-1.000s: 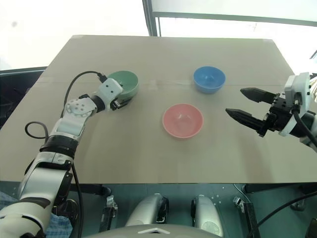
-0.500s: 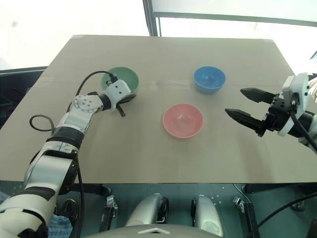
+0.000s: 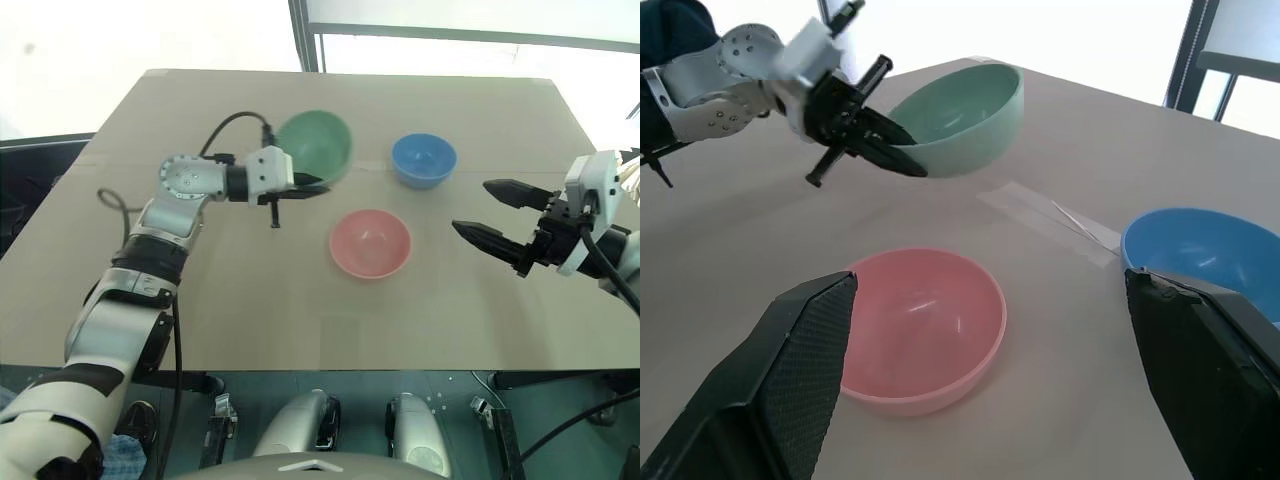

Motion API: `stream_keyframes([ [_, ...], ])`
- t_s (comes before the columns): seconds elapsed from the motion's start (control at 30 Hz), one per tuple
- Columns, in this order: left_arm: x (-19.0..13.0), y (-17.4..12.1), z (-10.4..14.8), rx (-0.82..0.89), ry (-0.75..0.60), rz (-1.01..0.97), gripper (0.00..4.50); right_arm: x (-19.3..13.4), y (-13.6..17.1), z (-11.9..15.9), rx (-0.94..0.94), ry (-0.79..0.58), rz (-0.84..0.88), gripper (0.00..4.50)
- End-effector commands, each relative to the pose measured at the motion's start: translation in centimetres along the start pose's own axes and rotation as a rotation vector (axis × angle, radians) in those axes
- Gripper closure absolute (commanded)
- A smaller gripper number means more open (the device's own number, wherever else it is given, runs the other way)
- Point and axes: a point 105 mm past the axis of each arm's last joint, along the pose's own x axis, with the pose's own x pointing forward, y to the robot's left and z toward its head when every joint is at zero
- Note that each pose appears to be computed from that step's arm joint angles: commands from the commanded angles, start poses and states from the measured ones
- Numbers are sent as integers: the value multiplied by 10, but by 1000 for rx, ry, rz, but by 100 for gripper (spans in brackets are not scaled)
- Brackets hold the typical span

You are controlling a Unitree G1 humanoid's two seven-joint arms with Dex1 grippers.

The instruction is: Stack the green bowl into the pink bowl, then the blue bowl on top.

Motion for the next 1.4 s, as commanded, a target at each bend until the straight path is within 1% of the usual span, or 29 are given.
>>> stream_keyframes([
  [0.03, -1, -29, 45, 68, -157, -236, 445, -1, 3, 11, -53, -24, 8, 0],
  [0.13, 2, -43, 67, 91, -232, -318, 445, 0, 4, 10, -50, -25, 8, 0],
  [0.23, 4, -52, 71, 91, -235, -372, 445, 0, 5, 9, -46, -29, 4, 0],
  [0.27, 4, -54, 71, 93, -229, -383, 388, 0, 6, 8, -45, -29, 2, 0],
  [0.33, 4, -52, 70, 111, -233, -363, 353, -1, 6, 7, -45, -29, -1, 0],
  [0.37, 5, -50, 71, 114, -236, -354, 307, -2, 7, 7, -45, -29, -2, 0],
  [0.4, 5, -48, 72, 109, -252, -337, 279, -2, 7, 7, -46, -29, -7, 0],
  [0.43, 6, -46, 73, 108, -263, -325, 240, -3, 7, 7, -46, -29, -10, 0],
  [0.47, 7, -46, 74, 117, -269, -314, 182, -4, 7, 7, -46, -29, -14, 0],
  [0.53, 9, -45, 73, 135, -280, -291, 152, -4, 7, 7, -46, -28, -17, 0],
  [0.57, 10, -44, 74, 145, -287, -277, 98, -4, 7, 7, -46, -27, -17, 0],
  [0.6, 10, -42, 74, 140, -296, -265, 77, -5, 7, 7, -47, -27, -18, 0],
  [0.63, 11, -41, 75, 135, -303, -254, 28, -5, 7, 7, -47, -27, -19, 0],
  [0.67, 10, -38, 75, 127, -312, -238, 6, -4, 6, 7, -48, -26, -19, 0],
  [0.77, 6, -31, 75, 61, -335, -177, 6, -4, 5, 7, -49, -23, -21, 0],
  [0.87, -3, -14, 73, -70, -367, -37, 6, -4, 4, 7, -50, -19, -19, 0],
  [0.93, -11, -2, 67, -160, -375, 82, 6, -3, 2, 5, -52, -9, -20, 0],
  [1.0, -21, 2, 55, -238, -344, 184, 6, -1, -4, 0, -57, 24, -45, 0],
  [1.1, -38, 4, 33, -352, -282, 352, 6, 4, -21, -11, -92, 102, -106, 0],
  [1.17, -53, 2, 15, -425, -220, 483, 6, 9, -42, -18, -147, 158, -180, 0],
  [1.2, -59, -1, 11, -447, -199, 527, 6, 11, -52, -21, -177, 184, -211, 0],
  [1.3, -72, -10, 9, -503, -177, 598, 6, 20, -76, -28, -267, 255, -263, 0],
  [1.4, -93, -17, 5, -535, -123, 695, 6, 41, -94, -32, -370, 314, -255, 0],
])
